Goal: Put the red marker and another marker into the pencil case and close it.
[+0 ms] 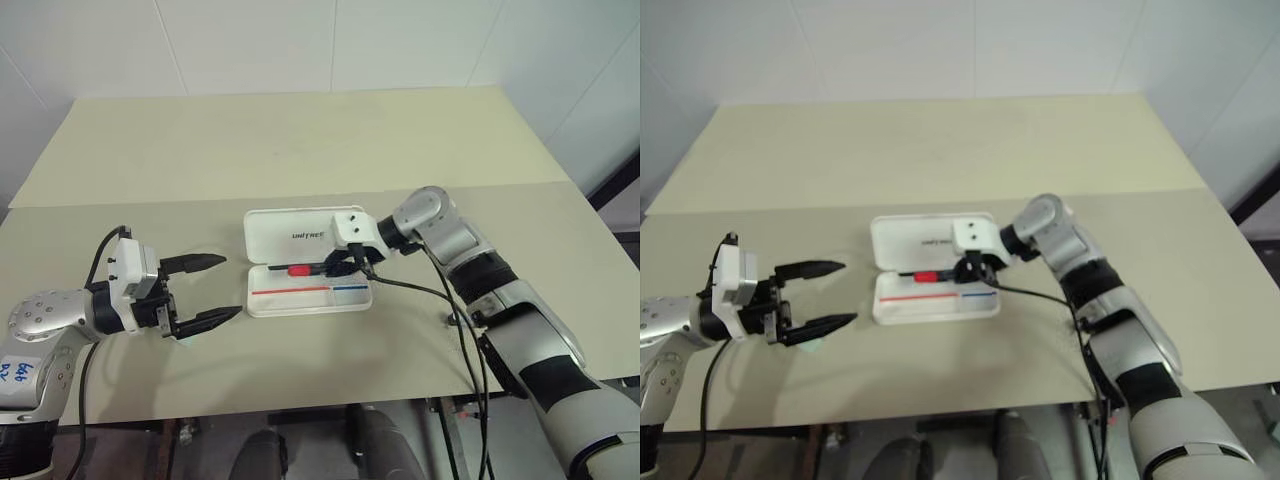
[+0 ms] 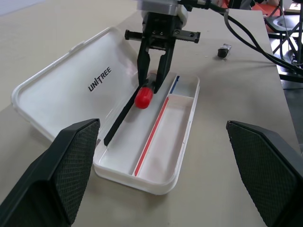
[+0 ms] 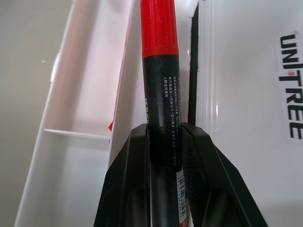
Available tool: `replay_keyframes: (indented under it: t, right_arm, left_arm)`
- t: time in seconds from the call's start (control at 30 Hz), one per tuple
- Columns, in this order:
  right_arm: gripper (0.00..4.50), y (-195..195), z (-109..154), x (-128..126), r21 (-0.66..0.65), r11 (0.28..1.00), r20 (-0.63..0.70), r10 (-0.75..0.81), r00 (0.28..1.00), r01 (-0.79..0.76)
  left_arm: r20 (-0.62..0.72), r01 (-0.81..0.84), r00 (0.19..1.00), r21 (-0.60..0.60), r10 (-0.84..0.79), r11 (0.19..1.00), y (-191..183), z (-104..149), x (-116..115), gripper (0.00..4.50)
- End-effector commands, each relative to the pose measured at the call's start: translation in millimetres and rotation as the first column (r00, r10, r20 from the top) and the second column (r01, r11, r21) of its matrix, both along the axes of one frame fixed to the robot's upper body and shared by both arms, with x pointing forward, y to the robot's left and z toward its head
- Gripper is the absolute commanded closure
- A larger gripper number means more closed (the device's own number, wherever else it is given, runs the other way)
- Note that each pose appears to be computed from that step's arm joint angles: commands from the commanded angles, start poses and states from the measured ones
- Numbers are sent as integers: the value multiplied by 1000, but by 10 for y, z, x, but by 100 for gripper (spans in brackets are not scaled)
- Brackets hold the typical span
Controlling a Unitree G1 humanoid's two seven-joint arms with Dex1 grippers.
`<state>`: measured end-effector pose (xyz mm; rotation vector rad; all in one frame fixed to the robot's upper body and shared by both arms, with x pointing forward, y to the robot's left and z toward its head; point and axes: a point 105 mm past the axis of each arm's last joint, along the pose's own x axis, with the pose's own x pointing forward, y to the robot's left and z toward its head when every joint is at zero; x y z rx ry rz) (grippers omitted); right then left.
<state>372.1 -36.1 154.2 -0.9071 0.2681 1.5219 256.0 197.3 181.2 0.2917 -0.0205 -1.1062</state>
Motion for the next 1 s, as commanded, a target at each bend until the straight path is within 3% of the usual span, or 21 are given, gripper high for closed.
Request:
replay_keyframes:
  t: [0.03, 0.37, 0.7, 1.0]
  right_arm:
    - [356, 75, 93, 68, 0, 1000, 60, -16, 998, 16]
    - [4, 175, 224, 8, 64, 998, 37, 9, 999, -11]
    - [1, 117, 433, -255, 166, 985, -85, 65, 994, -50]
    - [1, -313, 532, -603, 229, 969, -226, 143, 964, -91]
  left_arm:
    - [40, 7, 999, -14, -7, 1000, -31, 87, -17, 0]
    - [34, 16, 999, -15, -15, 1000, -49, 81, -19, 0]
    - [22, 10, 1000, -40, -9, 999, -72, 63, -32, 0]
    - [-21, -116, 993, -150, 114, 982, -96, 18, -152, 0]
